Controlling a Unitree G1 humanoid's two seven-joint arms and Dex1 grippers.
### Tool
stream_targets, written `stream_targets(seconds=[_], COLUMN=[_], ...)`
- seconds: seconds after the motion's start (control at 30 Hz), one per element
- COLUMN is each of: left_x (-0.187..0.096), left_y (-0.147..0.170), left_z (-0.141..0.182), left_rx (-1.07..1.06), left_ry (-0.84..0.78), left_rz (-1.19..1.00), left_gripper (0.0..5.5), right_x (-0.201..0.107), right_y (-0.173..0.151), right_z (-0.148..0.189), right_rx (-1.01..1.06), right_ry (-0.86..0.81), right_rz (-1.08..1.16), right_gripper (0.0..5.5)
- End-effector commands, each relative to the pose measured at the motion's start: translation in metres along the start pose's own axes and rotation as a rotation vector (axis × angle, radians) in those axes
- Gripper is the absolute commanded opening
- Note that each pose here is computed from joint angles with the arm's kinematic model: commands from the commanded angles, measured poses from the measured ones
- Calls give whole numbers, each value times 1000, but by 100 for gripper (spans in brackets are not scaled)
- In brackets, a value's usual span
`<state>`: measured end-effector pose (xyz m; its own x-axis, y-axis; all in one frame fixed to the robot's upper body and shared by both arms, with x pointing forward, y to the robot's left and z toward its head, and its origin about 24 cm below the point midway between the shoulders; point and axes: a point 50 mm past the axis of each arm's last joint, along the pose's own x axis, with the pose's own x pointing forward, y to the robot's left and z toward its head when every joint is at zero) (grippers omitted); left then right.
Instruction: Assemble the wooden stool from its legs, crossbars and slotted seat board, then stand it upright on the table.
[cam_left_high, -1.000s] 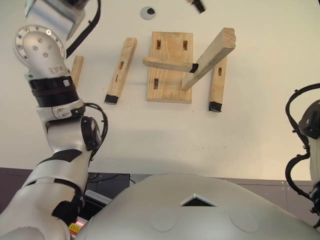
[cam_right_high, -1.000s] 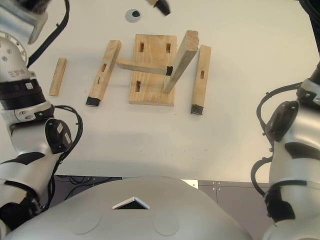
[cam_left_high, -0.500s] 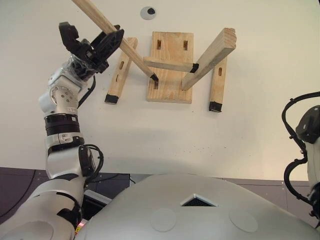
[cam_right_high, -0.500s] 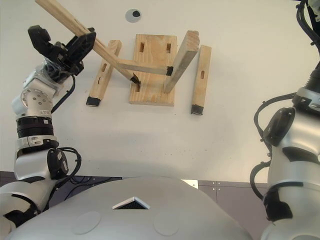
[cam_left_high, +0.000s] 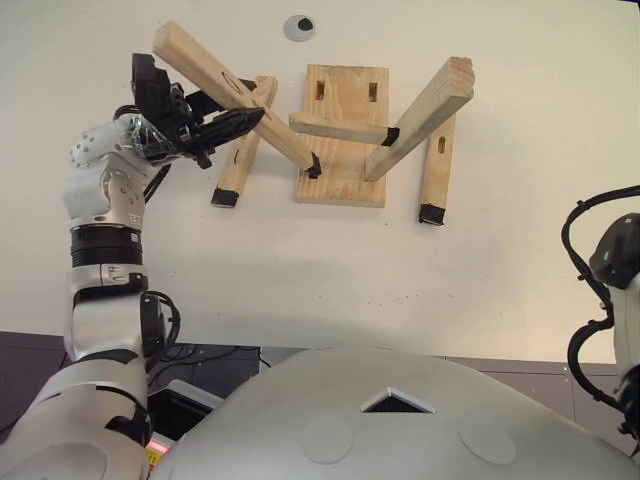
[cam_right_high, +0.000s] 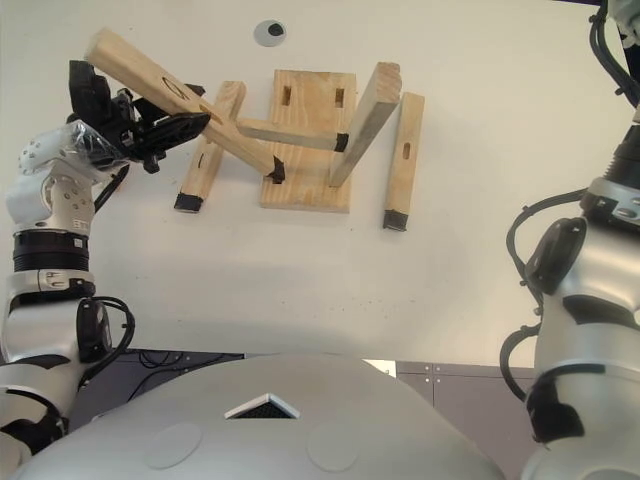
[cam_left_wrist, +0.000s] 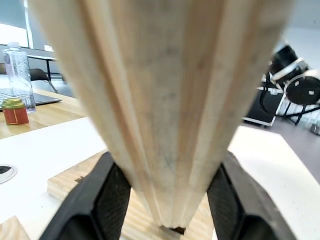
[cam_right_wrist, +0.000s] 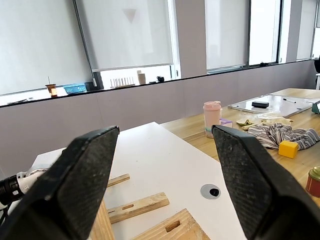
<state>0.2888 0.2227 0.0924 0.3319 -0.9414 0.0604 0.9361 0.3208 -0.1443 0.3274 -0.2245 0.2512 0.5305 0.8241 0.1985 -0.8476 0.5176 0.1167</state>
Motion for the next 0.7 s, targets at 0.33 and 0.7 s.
stream_targets(seconds=[0.33, 0.7], left_x=[25, 54], left_y=[-4, -1], left_z=[2, 26], left_rx=[120, 195], left_ry=[480, 545], left_rz=[-174, -210], left_gripper=[201, 201], right_x=[2, 0], right_y=[8, 9], right_z=[-12, -18], right_rx=[-20, -21], right_ry=[25, 32], right_rz=[-3, -24], right_gripper=[340, 340])
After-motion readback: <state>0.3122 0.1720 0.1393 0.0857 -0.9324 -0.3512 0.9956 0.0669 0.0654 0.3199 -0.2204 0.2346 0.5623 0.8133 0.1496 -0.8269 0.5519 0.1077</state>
